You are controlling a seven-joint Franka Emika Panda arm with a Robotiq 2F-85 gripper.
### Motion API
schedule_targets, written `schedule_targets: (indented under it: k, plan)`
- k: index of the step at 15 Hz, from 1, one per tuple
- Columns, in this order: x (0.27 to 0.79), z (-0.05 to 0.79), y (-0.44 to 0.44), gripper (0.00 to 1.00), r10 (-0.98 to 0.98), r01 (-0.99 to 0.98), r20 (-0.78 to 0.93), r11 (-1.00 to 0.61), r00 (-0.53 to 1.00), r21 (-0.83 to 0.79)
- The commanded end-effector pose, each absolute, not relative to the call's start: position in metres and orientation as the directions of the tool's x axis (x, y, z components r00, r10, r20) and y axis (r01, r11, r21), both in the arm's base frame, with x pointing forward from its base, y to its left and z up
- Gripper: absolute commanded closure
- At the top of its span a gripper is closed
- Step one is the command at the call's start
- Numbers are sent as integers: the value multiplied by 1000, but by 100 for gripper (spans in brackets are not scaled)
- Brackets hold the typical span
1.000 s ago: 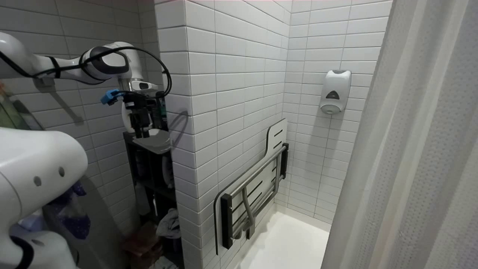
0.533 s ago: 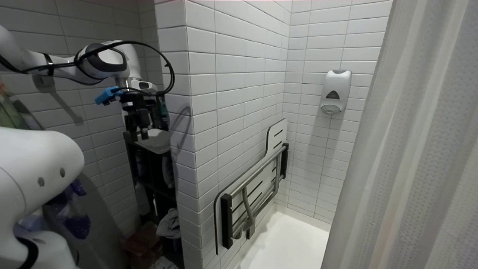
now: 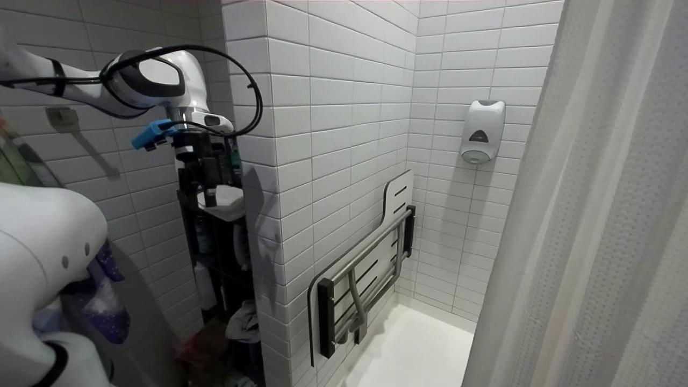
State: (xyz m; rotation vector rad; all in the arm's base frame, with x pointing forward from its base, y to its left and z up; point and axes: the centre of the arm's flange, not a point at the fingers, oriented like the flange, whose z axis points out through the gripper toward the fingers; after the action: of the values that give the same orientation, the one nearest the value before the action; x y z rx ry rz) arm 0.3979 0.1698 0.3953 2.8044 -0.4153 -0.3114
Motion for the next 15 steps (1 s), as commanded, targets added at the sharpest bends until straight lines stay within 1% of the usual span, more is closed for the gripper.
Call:
schedule_targets:
  k: [1, 9, 15]
  plan:
    - [368, 403, 133, 0, -321, -269, -189, -928, 928, 258]
    - [340, 401, 63, 0, -473, -421, -236, -875, 849, 239]
    - [347, 381, 28, 0, -628, -589, -231, -778, 743, 220]
